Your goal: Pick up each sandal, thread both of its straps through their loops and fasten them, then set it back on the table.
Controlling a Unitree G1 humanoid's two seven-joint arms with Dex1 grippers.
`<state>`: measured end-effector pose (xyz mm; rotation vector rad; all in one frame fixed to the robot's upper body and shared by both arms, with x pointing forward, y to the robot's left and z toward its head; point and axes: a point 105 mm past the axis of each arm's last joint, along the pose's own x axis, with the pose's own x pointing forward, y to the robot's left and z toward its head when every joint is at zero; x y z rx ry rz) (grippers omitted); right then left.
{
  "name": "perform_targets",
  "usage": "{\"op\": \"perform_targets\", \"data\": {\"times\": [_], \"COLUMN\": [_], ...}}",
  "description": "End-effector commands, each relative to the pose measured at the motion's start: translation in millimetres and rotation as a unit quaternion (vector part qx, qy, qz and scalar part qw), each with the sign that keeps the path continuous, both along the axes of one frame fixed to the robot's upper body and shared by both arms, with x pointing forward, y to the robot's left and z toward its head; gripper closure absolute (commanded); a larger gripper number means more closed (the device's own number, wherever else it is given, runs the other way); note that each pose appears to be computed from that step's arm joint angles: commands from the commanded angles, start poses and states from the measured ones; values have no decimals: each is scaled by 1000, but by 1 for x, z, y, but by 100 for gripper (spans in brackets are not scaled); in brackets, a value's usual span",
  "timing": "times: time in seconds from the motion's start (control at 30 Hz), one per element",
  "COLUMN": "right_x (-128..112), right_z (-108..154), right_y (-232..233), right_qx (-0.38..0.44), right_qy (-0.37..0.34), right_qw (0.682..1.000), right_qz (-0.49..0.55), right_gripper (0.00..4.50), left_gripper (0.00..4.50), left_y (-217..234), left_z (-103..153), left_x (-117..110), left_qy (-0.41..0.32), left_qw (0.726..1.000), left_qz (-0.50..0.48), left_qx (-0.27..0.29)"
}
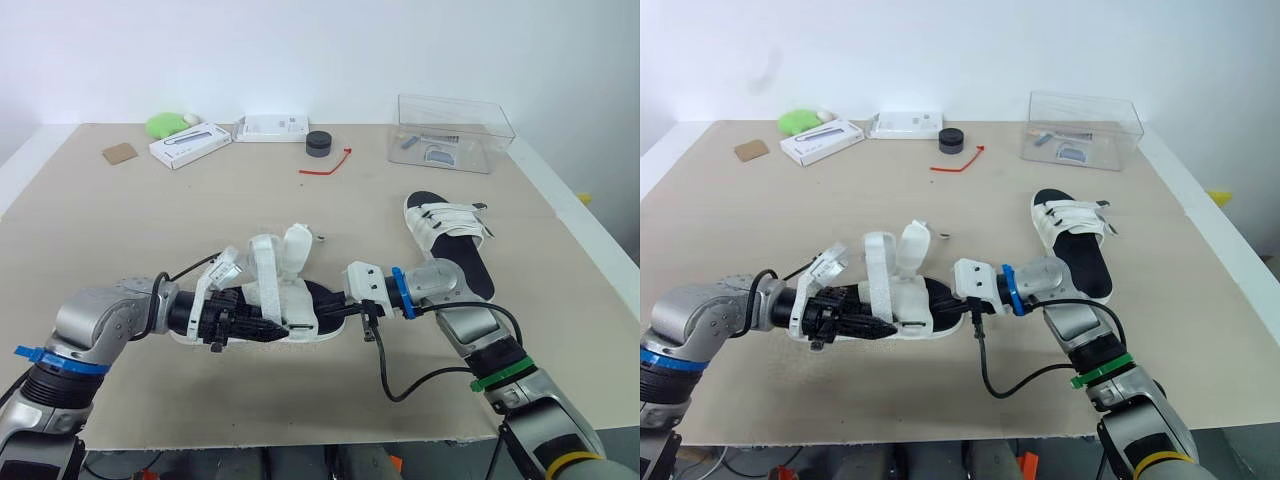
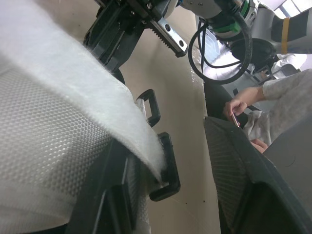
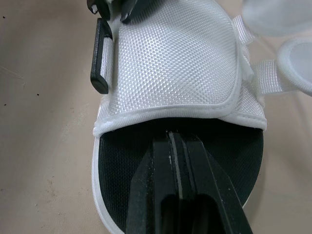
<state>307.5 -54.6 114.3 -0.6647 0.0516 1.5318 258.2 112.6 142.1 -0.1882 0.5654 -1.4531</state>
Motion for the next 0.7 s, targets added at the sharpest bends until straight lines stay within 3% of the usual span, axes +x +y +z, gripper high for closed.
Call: {"op": "perform_targets", "data": {"times": [0.03, 0.67, 0.7], "right_x": [3, 2, 2], "right_z": [-2, -2, -2], "right_y": [-4, -5, -5], "right_qx": [-15, -18, -18], "right_qy": [-2, -7, -7], "right_qw": [1000, 1000, 1000], "right_qz": [-3, -1, -1], "right_gripper": [450, 450, 450], "left_gripper": [269, 269, 292], "left_y": [7, 6, 7], "left_z": [21, 42, 42], "left_x": [10, 47, 48], "left_qy": [-35, -84, -83], "left_qw": [999, 993, 993], "left_qz": [19, 75, 78], "left_qx": [-5, -34, -35]}}
